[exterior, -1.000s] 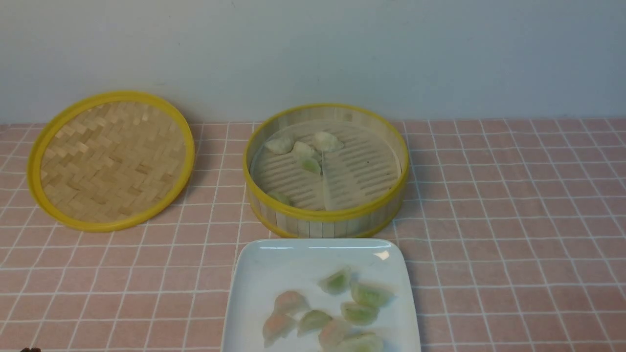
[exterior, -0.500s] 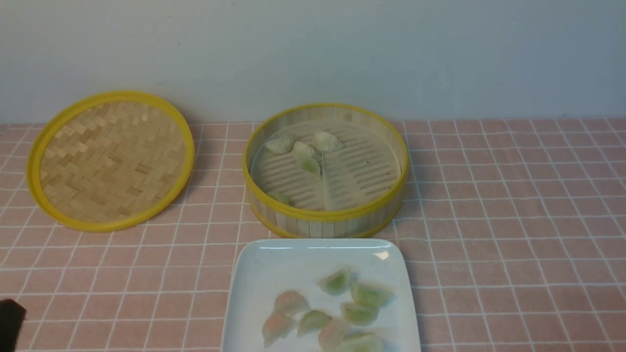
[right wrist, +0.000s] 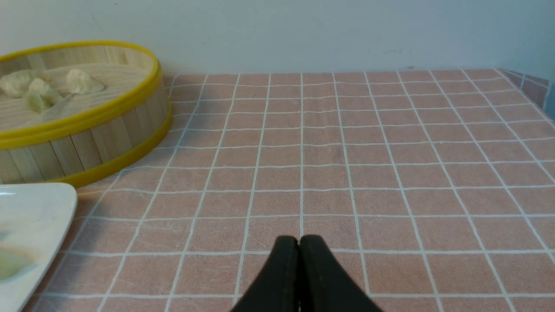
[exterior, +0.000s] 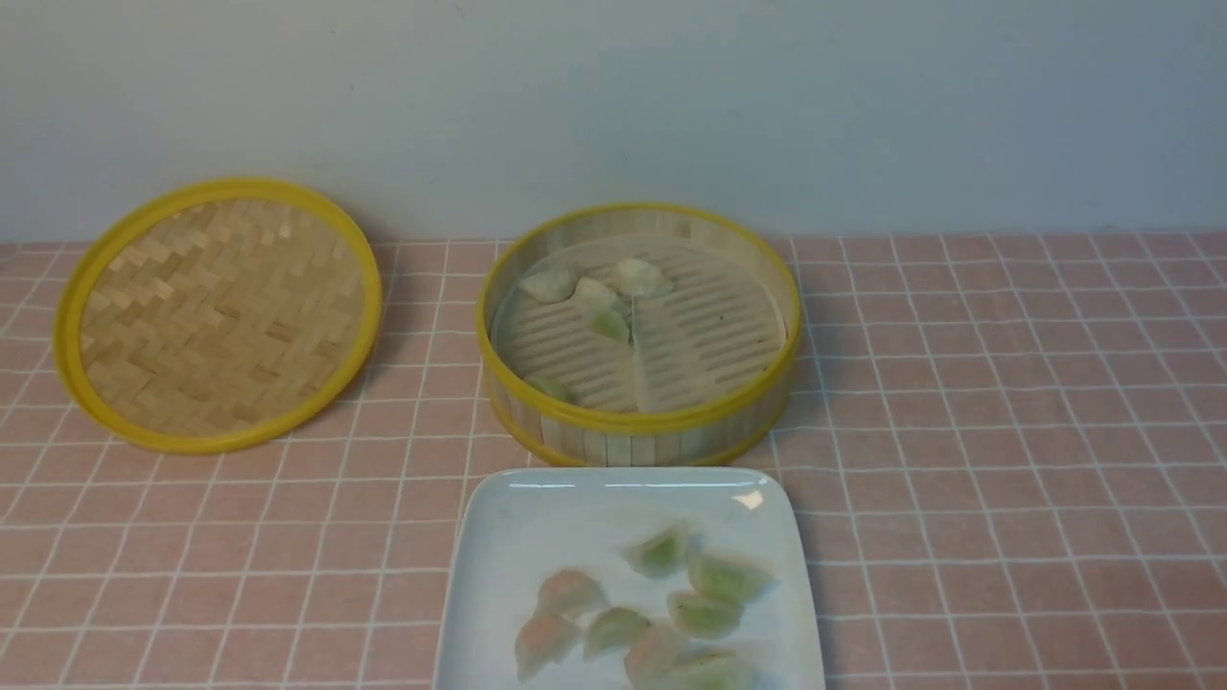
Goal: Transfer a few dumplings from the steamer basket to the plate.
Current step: Use the left arm to grab a dumpling from the steamer
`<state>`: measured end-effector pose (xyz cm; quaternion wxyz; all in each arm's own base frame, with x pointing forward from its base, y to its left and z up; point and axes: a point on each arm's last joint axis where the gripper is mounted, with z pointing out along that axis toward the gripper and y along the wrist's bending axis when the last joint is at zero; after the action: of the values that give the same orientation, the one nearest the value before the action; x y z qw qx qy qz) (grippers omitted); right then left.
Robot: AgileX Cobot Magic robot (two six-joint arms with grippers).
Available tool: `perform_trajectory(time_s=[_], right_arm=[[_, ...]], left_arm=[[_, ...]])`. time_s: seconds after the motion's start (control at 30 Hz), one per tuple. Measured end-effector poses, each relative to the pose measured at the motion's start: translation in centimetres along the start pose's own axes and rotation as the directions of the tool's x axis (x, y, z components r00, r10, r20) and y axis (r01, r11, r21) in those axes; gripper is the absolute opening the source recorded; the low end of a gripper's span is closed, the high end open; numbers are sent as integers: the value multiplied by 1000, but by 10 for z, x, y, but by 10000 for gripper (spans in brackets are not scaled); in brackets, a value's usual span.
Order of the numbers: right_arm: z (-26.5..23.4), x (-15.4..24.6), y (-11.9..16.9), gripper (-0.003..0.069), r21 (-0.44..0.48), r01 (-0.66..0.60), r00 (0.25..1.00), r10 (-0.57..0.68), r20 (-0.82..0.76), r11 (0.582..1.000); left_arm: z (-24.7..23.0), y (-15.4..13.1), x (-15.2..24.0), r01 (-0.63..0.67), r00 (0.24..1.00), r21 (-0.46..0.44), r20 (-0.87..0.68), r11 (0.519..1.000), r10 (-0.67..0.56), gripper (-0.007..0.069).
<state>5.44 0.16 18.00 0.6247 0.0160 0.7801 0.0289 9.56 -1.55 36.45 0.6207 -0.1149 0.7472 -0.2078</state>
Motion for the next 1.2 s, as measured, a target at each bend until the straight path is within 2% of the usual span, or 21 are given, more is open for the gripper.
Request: perform_trajectory(time_s=[0.03, 0.1, 0.2, 0.37, 0.4, 0.43, 0.5, 0.53, 0.63, 0.87, 1.07, 1.2], right_arm=[[0, 0, 0, -15, 0, 1, 1000, -1, 0, 1000], [0, 0, 0, -15, 0, 2, 1000, -2, 0, 1000], [0, 0, 0, -15, 0, 2, 1000, -2, 0, 1000], [0, 0, 0, -15, 0, 2, 1000, -2, 0, 1000], [0, 0, 0, -15, 0, 2, 1000, -2, 0, 1000], [0, 0, 0, -15, 0, 2, 1000, -2, 0, 1000], [0, 0, 0, -15, 0, 2, 1000, -2, 0, 1000], [0, 0, 0, -15, 0, 2, 1000, -2, 0, 1000], [0, 0, 0, -15, 0, 2, 1000, -2, 0, 1000], [0, 0, 0, -15, 0, 3, 1000, -3, 0, 1000], [0, 0, 0, -15, 0, 3, 1000, -3, 0, 1000], [0, 0, 0, -15, 0, 3, 1000, -3, 0, 1000]], left_arm=[[17, -6, -8, -60, 981, -29, -188, 998, 54, -6], [52, -11, -20, -161, 896, -20, -422, 987, 138, -6], [94, -11, -25, -225, 782, 19, -592, 974, 192, -6], [166, -5, -14, -245, 612, 68, -762, 967, 209, -6], [171, -4, -13, -251, 601, 69, -770, 965, 212, -6], [190, -8, -5, -284, 552, 101, -796, 953, 249, -6], [210, -16, 5, -321, 505, 137, -812, 937, 292, -6], [212, -19, 7, -328, 498, 146, -813, 933, 302, -6], [249, -41, 29, -366, 435, 217, -820, 905, 373, -6], [311, -71, 67, -384, 353, 312, -820, 869, 451, -6], [348, -81, 99, -413, 304, 360, -812, 837, 499, -1], [369, -73, 122, -436, 290, 370, -805, 820, 517, 69]])
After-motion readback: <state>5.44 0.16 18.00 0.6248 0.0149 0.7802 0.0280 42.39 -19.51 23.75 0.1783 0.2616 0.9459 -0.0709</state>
